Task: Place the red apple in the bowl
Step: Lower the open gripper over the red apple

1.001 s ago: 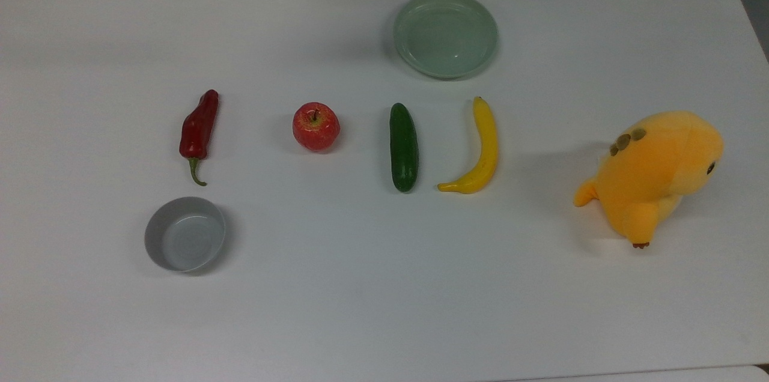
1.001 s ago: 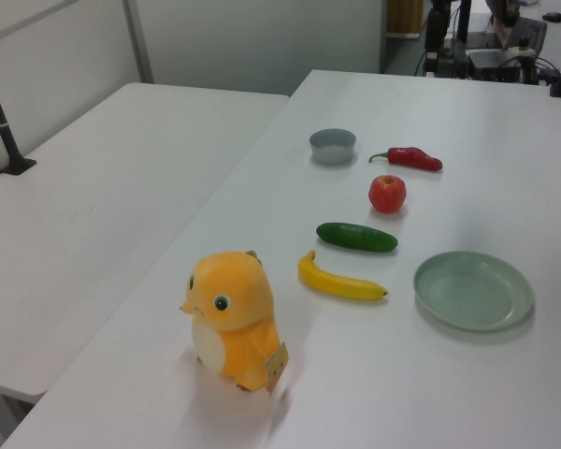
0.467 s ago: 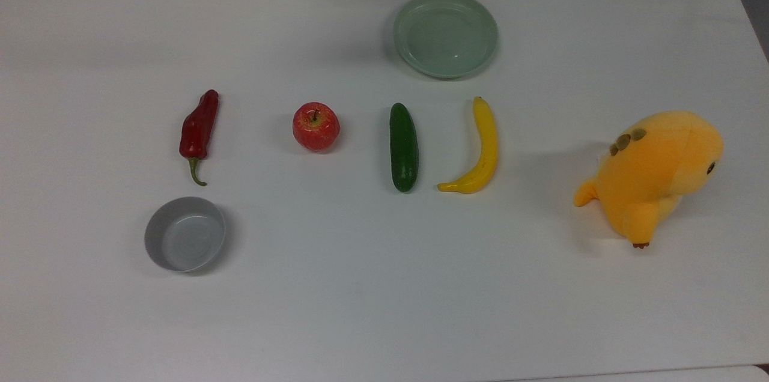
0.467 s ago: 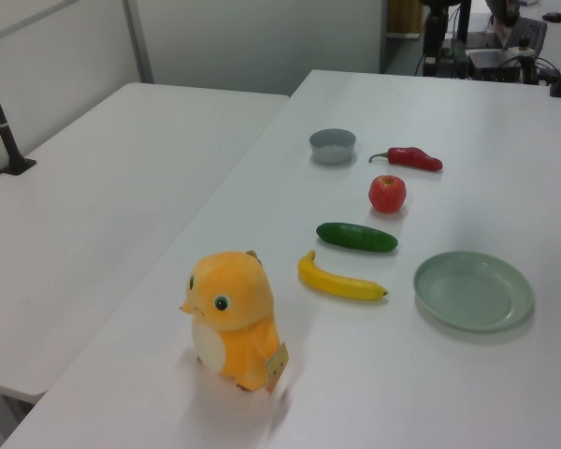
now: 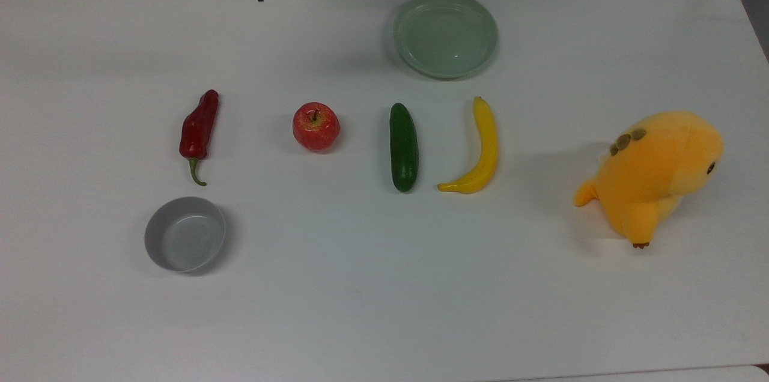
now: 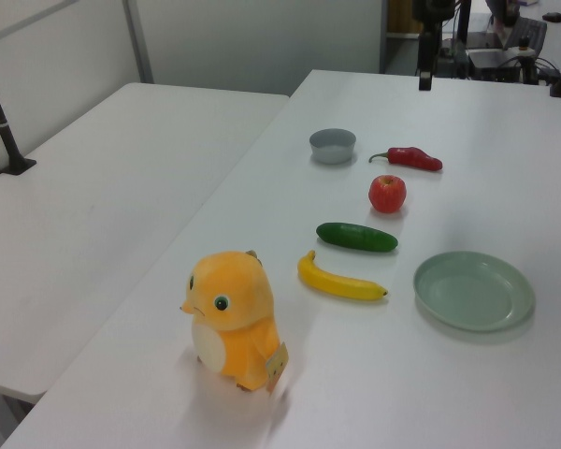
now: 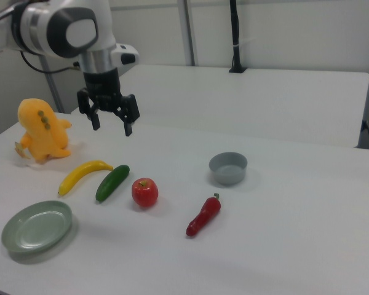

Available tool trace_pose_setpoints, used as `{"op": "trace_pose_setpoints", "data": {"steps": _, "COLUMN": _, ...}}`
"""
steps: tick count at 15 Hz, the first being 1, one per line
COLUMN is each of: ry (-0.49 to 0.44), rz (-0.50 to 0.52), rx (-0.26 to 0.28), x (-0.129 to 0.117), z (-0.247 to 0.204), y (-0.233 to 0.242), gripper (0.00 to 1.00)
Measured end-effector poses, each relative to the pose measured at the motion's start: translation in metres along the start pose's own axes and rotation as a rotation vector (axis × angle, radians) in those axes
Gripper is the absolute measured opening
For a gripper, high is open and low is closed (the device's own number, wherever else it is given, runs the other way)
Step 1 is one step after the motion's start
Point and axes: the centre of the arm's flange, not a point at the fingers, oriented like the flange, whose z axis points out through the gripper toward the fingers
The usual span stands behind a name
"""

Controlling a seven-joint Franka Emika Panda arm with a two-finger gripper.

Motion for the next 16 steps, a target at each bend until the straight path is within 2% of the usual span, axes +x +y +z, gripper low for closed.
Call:
{"op": "trace_pose_setpoints", "data": {"steps": 3, "ry": 0.007, "rz": -0.022, "rx": -0.002, "x": 0.02, "z": 0.032, "y": -0.01, "gripper": 1.0}}
{"op": "trace_pose_setpoints", "data": {"steps": 7, "ry": -0.036, "rz": -0.053, "rx": -0.019, "x": 0.04, "z": 0.085, "y": -0.022, "gripper": 1.0}}
{"op": "trace_pose_setpoints", "data": {"steps": 14, "ry": -0.023, "rz": -0.044, "rx": -0.023, "x": 0.048, "z": 0.14, "y": -0.015, "gripper": 1.0}}
{"op": "trace_pose_setpoints", "data": {"steps": 16, "ry": 0.017, "rz": -0.04, "rx": -0.029, "x": 0.05, "z": 0.154, "y": -0.011, "gripper": 1.0}}
